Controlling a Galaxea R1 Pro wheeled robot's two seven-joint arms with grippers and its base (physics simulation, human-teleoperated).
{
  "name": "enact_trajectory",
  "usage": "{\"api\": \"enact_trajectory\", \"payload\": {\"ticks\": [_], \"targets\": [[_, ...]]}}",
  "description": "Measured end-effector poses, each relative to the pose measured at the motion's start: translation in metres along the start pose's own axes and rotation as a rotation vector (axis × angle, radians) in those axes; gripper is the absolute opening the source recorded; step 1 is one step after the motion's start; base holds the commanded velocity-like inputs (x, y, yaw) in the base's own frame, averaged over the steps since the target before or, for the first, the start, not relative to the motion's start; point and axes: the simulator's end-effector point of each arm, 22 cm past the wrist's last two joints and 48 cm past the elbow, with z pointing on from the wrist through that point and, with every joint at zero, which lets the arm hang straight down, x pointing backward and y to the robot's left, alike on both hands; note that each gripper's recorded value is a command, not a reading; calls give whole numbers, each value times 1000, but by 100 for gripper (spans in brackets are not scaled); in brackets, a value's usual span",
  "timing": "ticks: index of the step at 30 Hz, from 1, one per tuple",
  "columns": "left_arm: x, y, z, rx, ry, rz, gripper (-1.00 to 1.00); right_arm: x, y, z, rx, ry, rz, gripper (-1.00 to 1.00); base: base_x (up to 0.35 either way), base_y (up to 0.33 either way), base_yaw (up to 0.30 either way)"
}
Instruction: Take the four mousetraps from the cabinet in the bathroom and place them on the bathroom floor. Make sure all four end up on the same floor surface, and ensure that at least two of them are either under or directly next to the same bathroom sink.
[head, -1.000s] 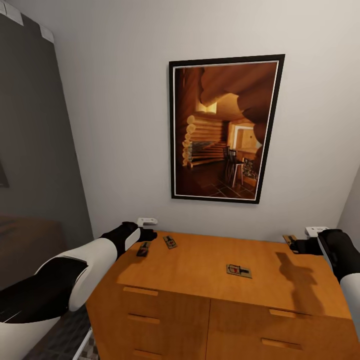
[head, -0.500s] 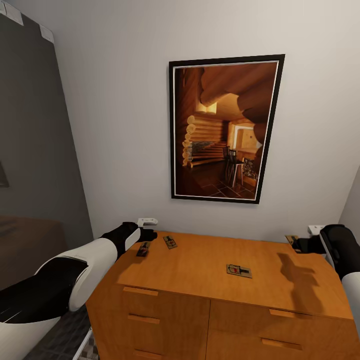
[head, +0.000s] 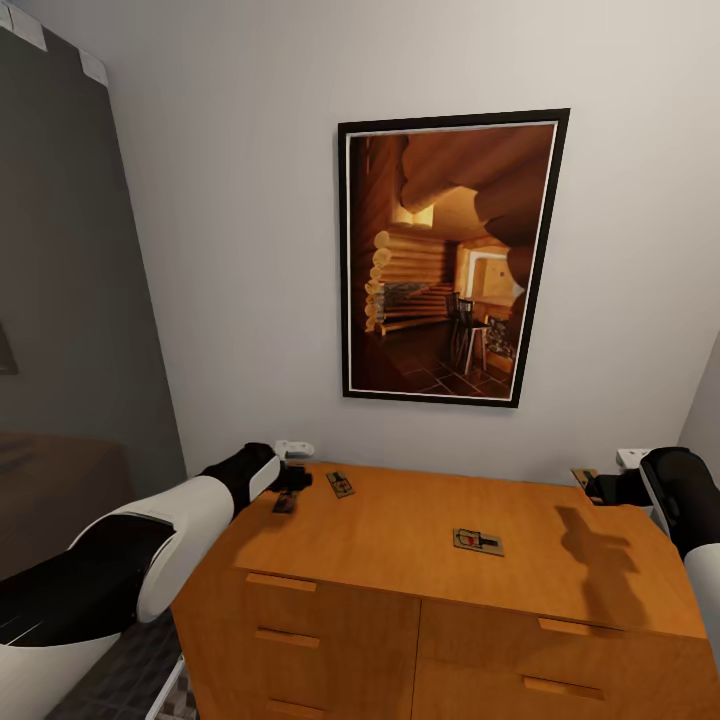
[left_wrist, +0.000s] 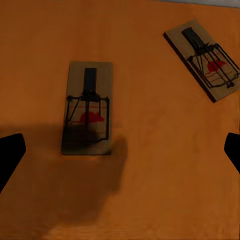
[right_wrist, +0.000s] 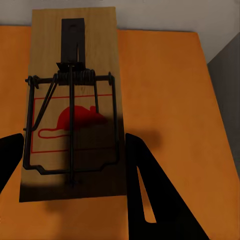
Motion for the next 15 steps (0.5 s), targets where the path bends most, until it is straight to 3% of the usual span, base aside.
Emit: {"api": "enact_trajectory", "payload": {"ticks": [4,11,15], "targets": [[1,-1,-4,1,39,2,100,0,-1,0,1,-1,0,-100,0,0,0],[-35,-7,-18,14,-28,12,100,-1,-2,0,5,-3,0,-100,0,0,0],[-40,-8,-21,16,-40,14,100,-1,-3,0,6,-3,0,-100,0,0,0]]}}
